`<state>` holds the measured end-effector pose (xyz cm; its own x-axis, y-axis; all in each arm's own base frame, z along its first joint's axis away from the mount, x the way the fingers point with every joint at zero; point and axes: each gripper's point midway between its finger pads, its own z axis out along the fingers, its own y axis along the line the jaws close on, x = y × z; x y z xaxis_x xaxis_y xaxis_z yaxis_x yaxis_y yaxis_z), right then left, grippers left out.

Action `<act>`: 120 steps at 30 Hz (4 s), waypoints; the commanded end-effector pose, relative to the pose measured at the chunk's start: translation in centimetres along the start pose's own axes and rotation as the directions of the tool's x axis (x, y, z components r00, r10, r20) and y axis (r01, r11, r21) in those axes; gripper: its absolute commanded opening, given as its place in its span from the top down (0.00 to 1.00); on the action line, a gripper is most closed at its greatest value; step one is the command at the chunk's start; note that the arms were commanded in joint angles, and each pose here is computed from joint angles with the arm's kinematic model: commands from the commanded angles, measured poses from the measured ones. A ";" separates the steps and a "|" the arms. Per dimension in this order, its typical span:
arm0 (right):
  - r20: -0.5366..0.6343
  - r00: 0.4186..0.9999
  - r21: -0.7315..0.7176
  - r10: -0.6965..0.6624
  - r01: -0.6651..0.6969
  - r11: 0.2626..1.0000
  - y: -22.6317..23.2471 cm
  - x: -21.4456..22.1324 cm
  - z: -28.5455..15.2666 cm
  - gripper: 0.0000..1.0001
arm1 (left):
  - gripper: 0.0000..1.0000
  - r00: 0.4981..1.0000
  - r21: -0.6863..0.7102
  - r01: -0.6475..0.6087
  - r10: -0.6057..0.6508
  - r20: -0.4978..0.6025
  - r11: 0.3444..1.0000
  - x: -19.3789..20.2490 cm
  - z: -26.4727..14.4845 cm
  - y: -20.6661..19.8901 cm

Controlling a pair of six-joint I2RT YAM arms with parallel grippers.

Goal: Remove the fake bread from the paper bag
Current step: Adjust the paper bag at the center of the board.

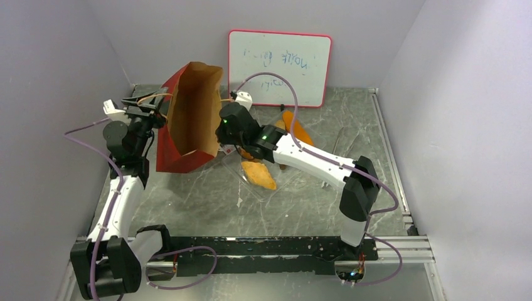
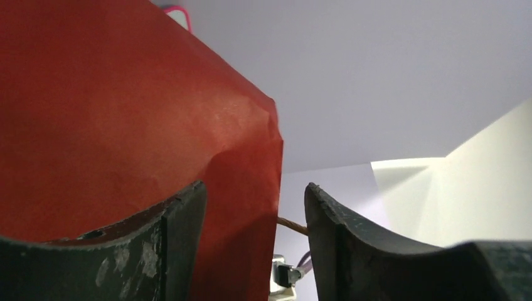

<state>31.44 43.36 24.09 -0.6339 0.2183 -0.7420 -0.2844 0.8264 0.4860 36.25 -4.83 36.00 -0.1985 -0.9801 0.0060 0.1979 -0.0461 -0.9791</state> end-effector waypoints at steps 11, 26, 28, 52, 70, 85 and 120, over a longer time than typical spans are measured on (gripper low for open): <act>0.114 0.994 -0.051 -0.005 0.011 0.999 2.1 -5.3 -1.1 1.00 | 0.43 0.913 -0.388 -0.361 0.406 0.039 0.848 -3.1 -2.7 2.7; 0.171 0.985 -0.161 -0.009 0.037 0.986 4.1 -6.9 -2.6 1.00 | 0.41 0.883 -0.589 -0.375 0.468 0.007 0.716 -4.7 -5.5 8.3; 0.180 0.984 -0.167 -0.021 0.052 0.985 3.9 -6.8 -2.7 1.00 | 0.41 0.887 -0.592 -0.381 0.461 -0.019 0.710 -4.4 -5.4 8.7; 0.257 0.959 -0.068 -0.122 0.144 0.987 1.5 -7.2 -1.7 1.00 | 0.57 0.908 -0.541 -0.370 0.416 -0.039 0.755 -3.0 -8.0 7.5; 0.280 0.944 -0.066 -0.176 0.201 0.977 5.5 -8.7 1.6 1.00 | 0.63 0.821 -0.689 -0.326 0.555 0.133 0.647 -8.2 -8.7 6.6; 0.285 0.939 -0.055 -0.193 0.217 0.975 6.1 -7.3 0.6 1.00 | 0.89 0.710 -0.832 -0.300 0.691 0.132 0.467 -12.5 -9.9 9.5; 0.312 0.928 -0.125 -0.201 0.250 0.960 10.2 -9.7 1.3 1.00 | 0.49 0.543 -0.792 -0.608 0.759 -0.359 0.060 -9.0 -6.4 10.5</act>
<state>35.74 49.69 33.50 -0.3376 0.1640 -0.9269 -0.4894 0.8106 0.3217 33.73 5.77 23.81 -0.2438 -0.5241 -0.8160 -0.6813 0.6913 -0.2405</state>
